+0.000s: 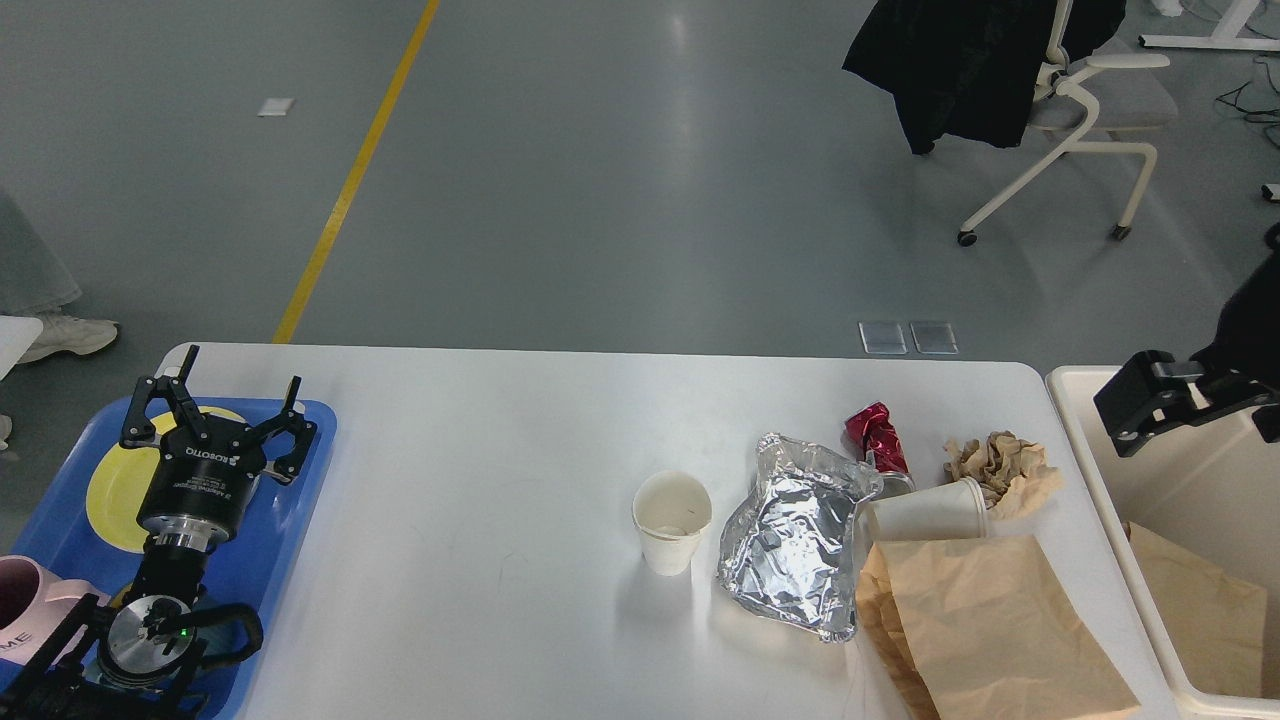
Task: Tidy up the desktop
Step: 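Move the right gripper down to the flat brown paper sheet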
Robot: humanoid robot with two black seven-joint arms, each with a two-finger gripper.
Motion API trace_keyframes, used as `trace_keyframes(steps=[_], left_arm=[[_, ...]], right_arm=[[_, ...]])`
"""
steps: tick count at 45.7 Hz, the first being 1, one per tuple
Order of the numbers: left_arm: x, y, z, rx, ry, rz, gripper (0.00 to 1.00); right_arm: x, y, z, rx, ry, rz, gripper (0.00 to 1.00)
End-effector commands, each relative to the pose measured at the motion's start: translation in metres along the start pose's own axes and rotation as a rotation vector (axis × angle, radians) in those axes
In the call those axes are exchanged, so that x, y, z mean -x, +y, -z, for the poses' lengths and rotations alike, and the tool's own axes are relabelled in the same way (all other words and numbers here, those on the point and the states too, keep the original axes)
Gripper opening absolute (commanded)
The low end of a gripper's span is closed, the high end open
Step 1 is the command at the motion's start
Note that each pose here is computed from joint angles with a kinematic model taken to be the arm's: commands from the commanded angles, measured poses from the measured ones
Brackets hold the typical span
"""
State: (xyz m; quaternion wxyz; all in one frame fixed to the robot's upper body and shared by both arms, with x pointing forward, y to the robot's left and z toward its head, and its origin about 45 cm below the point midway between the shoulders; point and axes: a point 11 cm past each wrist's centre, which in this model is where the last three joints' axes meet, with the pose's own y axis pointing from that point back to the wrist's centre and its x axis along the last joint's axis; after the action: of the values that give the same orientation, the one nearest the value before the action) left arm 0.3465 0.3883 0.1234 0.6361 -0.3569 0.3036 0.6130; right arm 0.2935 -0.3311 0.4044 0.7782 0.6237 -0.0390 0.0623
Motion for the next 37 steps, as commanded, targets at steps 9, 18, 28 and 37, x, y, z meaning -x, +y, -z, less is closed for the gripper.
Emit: trace_keyframes(steps=[9, 18, 28, 37], left_arm=[[0.000, 0.000, 0.001, -0.001, 0.000, 0.001, 0.96], [0.000, 0.000, 0.000, -0.001, -0.001, 0.002, 0.96], [0.000, 0.000, 0.001, -0.001, 0.001, 0.002, 0.96], [0.000, 0.000, 0.001, -0.001, 0.001, 0.002, 0.96]], right_arm=[[0.001, -0.003, -0.006, -0.029, -0.027, -0.014, 0.99], [0.011, -0.038, -0.011, -0.013, -0.035, 0.081, 0.99], [0.029, -0.111, -0.012, -0.030, -0.003, 0.158, 0.98], [0.048, -0.180, 0.003, -0.084, 0.042, 0.094, 0.98]])
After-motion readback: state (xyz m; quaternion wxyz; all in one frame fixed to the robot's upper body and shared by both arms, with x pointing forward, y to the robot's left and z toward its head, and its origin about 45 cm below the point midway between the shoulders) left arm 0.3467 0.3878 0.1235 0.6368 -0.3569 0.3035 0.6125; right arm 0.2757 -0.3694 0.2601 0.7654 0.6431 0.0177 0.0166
